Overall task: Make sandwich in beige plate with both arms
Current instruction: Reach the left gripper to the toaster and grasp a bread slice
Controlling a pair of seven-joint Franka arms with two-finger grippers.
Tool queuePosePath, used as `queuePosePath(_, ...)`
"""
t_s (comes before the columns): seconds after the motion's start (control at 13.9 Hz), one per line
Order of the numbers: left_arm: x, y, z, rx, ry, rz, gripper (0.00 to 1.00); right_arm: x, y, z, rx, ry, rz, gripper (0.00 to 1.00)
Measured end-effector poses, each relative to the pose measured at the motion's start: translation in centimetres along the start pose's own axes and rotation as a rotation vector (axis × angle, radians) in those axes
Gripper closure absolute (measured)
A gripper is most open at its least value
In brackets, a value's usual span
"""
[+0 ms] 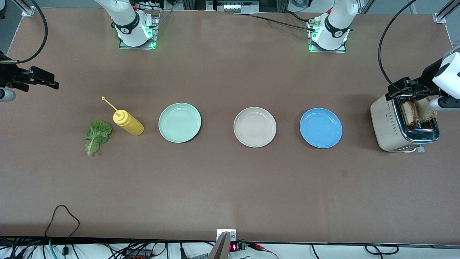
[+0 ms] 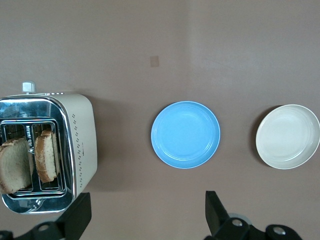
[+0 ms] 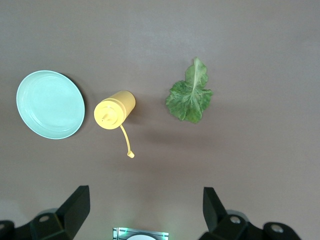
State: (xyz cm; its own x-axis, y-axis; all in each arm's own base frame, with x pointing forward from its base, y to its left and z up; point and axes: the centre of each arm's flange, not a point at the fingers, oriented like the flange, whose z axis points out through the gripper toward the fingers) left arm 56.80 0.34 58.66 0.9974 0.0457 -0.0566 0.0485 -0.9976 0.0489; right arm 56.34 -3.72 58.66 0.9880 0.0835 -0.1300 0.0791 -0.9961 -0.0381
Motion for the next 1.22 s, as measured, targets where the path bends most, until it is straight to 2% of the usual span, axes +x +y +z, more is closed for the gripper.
queuePosePath(0.43, 0.0, -0.3, 0.8, 0.000, -0.018, -0.010, 0.00, 0.0, 0.0, 0.0, 0.000, 0.000, 0.000, 0.00)
queuePosePath(0.65, 1.1, -0.8, 3.8, 0.000, -0.080, -0.019, 0.00, 0.0, 0.0, 0.0, 0.000, 0.000, 0.000, 0.00)
queuePosePath(0.86, 3.0, -5.7, 8.4, -0.009, -0.159, -0.105, 0.00, 0.0, 0.0, 0.0, 0.000, 0.000, -0.001, 0.00)
queuePosePath(1.01, 3.6, -9.7, 10.0, -0.018, -0.182, -0.158, 0.00, 0.0, 0.0, 0.0, 0.000, 0.000, 0.000, 0.00)
queuePosePath(1.22, 3.7, -13.2, 11.3, 0.032, -0.215, -0.152, 0.00, 0.0, 0.0, 0.0, 0.000, 0.000, -0.001, 0.00)
